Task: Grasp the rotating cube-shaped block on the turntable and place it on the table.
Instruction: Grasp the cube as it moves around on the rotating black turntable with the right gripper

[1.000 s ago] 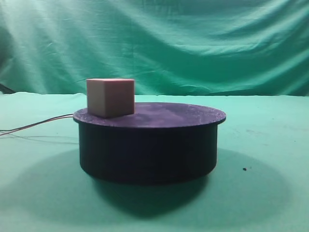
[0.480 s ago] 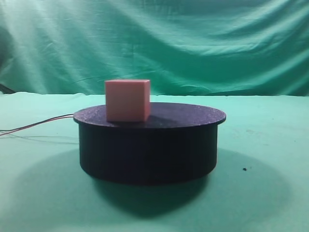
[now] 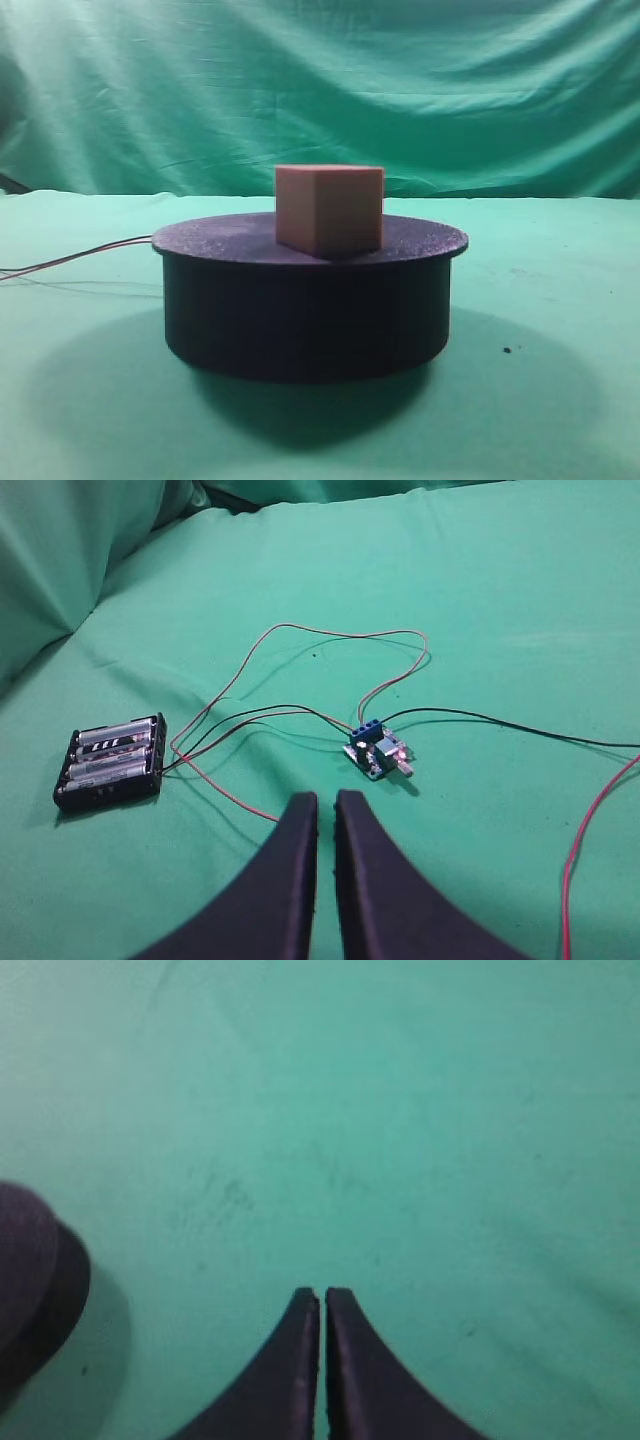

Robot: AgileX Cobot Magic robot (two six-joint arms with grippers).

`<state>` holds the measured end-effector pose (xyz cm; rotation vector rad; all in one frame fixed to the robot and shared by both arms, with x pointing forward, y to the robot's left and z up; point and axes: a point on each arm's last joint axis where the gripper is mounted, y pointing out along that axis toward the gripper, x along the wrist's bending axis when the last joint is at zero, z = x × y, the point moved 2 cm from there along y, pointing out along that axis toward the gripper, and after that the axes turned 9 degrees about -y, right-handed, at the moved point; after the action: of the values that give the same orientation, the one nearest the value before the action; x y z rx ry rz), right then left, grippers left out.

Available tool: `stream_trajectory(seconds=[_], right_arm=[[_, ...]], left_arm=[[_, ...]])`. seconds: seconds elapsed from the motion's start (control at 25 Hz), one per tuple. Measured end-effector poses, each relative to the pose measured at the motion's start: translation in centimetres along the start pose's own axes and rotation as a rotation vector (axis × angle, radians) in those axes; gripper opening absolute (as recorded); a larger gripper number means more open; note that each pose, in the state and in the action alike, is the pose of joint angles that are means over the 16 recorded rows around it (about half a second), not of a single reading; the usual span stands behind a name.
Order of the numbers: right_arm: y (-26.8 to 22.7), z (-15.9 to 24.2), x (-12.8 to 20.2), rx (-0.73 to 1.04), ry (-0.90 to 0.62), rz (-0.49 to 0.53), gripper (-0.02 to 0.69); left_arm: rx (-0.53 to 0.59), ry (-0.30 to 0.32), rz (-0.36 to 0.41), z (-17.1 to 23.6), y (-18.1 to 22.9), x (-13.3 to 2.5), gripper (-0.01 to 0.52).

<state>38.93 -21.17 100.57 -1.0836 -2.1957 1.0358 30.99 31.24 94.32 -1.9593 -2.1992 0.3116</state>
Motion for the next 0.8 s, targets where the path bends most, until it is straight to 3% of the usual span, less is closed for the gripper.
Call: stream_trajectory(seconds=[0.2,0.64,0.8], right_arm=[[2.9,-3.0,2.1,0.109,-0.089,-0.088,0.113],[8.6,-7.1,4.5,0.216,-0.208,-0.145,0.526],[10.1,-7.8,4.5,0.235,-0.240,-0.150,0.583]], left_arm=[[0.000,0.000,0.000,0.0,0.0,0.0,0.000],[0.000,0.000,0.000,0.0,0.0,0.0,0.000],[0.000,0.000,0.000,0.0,0.0,0.0,0.000]])
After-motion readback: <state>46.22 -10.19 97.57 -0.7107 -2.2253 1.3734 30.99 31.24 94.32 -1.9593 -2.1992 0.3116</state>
